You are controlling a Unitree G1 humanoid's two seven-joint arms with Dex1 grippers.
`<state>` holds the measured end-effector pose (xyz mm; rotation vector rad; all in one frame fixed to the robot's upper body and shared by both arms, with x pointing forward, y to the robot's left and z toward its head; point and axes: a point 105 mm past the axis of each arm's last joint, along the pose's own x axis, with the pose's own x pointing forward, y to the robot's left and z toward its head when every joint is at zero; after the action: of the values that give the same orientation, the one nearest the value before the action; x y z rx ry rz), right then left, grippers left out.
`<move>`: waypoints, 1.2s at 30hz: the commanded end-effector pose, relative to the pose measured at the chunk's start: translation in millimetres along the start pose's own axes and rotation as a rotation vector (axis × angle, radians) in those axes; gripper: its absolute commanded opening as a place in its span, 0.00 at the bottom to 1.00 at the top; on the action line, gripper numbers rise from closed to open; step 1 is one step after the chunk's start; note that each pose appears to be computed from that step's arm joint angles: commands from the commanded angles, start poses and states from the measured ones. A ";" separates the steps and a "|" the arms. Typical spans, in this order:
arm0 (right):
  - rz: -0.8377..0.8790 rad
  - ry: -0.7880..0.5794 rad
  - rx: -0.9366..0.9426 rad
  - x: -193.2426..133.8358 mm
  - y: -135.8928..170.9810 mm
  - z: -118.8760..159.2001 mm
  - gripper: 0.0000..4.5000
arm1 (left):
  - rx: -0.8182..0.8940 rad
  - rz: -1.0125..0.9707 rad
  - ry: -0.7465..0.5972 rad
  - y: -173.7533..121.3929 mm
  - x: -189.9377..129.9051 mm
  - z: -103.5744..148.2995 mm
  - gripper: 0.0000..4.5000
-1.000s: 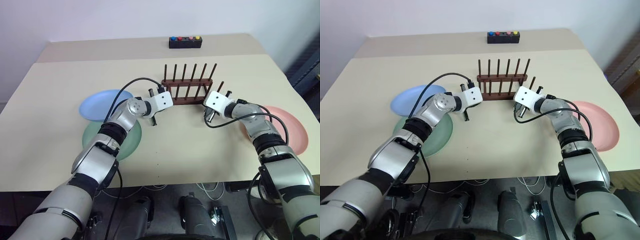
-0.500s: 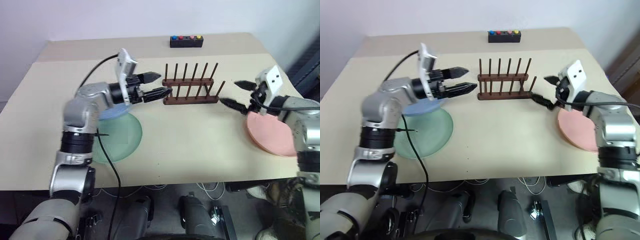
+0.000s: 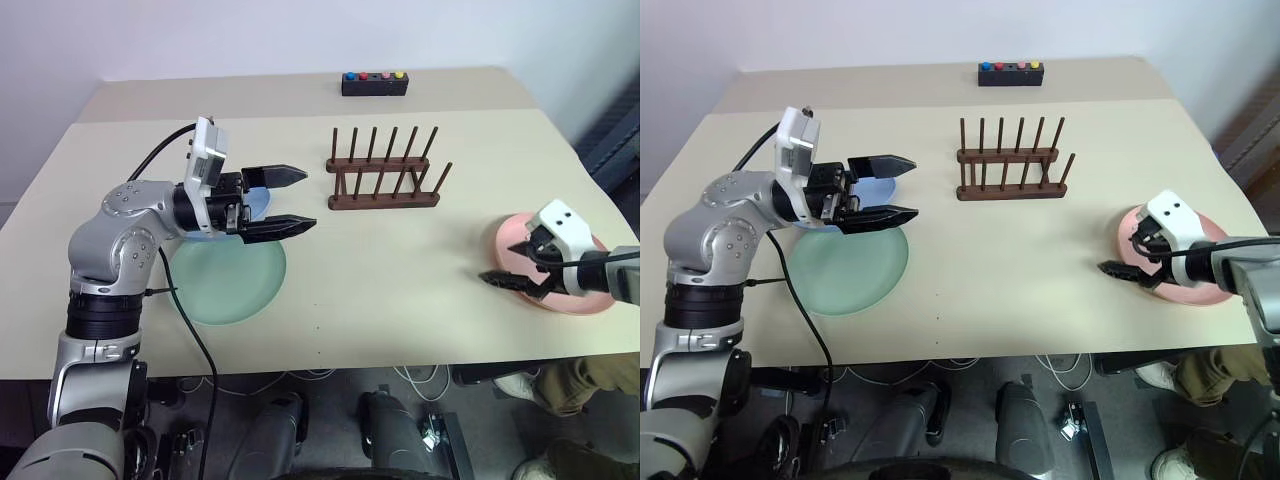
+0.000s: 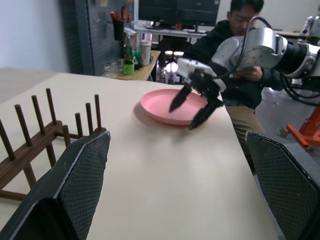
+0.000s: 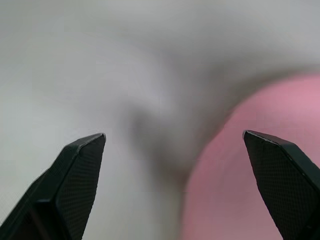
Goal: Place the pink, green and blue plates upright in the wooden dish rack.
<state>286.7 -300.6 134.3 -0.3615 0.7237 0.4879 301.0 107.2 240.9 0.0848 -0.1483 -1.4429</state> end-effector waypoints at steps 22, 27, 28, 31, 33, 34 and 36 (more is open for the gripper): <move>-0.374 -0.148 -0.172 -18.0 -71.1 47.1 0.02 | 0.126 0.061 -0.058 1.2 -10.9 13.9 1.00; -0.435 -0.598 -0.029 -47.4 -89.8 125.9 0.02 | 0.142 0.096 -0.056 6.7 -11.0 12.1 1.00; -0.393 -0.696 0.003 -53.6 -86.0 141.5 0.02 | 0.142 0.096 -0.057 6.4 -10.5 11.7 1.00; -0.210 -0.991 0.125 -74.6 -70.2 183.6 0.02 | 0.144 0.103 -0.062 6.1 -9.0 11.5 1.00; -0.104 -1.094 0.196 -81.2 -64.3 198.3 0.02 | 0.143 0.105 -0.063 6.1 -7.9 11.4 1.00; 0.000 -1.168 0.256 -86.7 -57.7 210.3 0.02 | 0.142 0.106 -0.065 5.7 -8.3 12.0 1.00; 0.173 -1.265 0.364 -94.3 -49.6 228.2 0.02 | 0.132 0.104 -0.069 4.2 -10.2 13.8 1.00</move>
<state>385.9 -261.6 342.2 0.2684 -0.3129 0.5471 308.2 118.1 244.1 0.1126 -0.2564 -1.3223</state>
